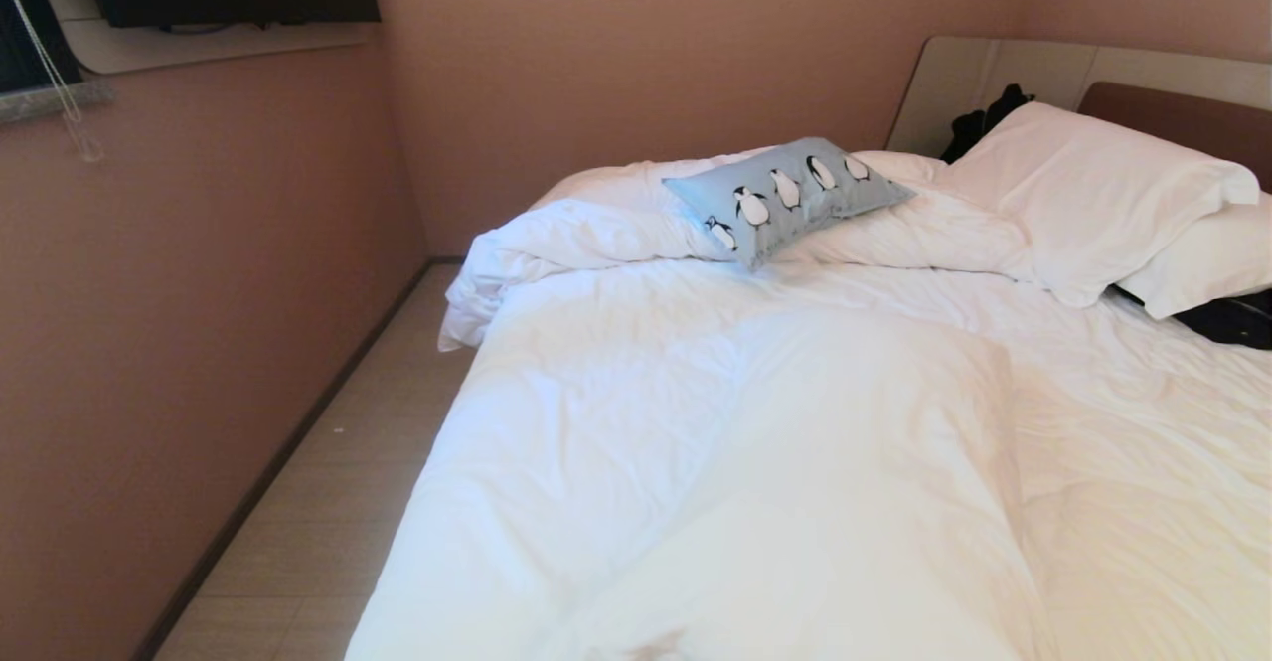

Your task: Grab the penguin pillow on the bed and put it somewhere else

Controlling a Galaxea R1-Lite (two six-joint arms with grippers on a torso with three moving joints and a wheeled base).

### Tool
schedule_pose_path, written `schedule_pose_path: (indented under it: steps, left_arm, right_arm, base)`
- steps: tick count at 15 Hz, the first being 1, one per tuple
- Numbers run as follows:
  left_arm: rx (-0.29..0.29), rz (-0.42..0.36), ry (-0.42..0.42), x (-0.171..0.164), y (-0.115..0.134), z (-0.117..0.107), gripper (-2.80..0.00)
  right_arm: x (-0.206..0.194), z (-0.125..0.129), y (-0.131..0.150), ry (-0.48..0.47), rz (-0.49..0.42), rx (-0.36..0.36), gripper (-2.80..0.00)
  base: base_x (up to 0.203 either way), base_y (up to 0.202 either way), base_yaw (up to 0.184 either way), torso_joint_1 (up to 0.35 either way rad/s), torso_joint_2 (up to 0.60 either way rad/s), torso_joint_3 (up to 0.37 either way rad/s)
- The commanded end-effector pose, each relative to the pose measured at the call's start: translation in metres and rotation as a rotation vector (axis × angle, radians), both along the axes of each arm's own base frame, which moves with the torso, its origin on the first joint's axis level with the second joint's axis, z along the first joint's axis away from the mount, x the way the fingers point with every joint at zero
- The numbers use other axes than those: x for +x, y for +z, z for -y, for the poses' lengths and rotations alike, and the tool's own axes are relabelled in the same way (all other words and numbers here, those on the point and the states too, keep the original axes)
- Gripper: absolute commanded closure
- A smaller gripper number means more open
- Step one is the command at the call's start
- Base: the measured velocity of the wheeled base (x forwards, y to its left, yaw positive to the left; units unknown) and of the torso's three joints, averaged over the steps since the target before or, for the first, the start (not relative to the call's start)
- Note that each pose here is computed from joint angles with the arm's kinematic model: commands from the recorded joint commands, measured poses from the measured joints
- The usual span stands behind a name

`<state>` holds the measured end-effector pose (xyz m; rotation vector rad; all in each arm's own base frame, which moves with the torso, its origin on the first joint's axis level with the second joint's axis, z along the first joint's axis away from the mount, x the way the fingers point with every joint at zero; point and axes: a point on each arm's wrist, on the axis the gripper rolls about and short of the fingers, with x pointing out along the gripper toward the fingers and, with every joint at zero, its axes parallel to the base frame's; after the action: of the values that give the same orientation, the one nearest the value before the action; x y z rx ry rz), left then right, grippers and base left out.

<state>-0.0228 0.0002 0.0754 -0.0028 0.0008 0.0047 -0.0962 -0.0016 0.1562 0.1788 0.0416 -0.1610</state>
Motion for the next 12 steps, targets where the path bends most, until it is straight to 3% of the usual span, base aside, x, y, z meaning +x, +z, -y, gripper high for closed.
schedule_pose_path:
  steps: [1,7,12]
  left_arm:
    - [0.0,-0.001,0.0,0.0,0.0,0.0,0.0]
    - [0.0,0.0,0.0,0.0,0.0,0.0,0.0]
    - [0.0,0.001,0.0,0.0,0.0,0.0,0.0]
  right_arm:
    - [0.013,0.0,0.004,-0.002,0.125,-0.086,0.0]
    - [0.049,0.001,-0.036,0.005,0.07,-0.155,0.0]
    - [0.071,0.001,-0.066,0.012,0.137,-0.25,0.0]
  base:
    - [0.0,0.0,0.0,0.0,0.0,0.0]
    - [0.0,0.0,0.0,0.0,0.0,0.0]
    - [0.0,0.0,0.0,0.0,0.0,0.0]
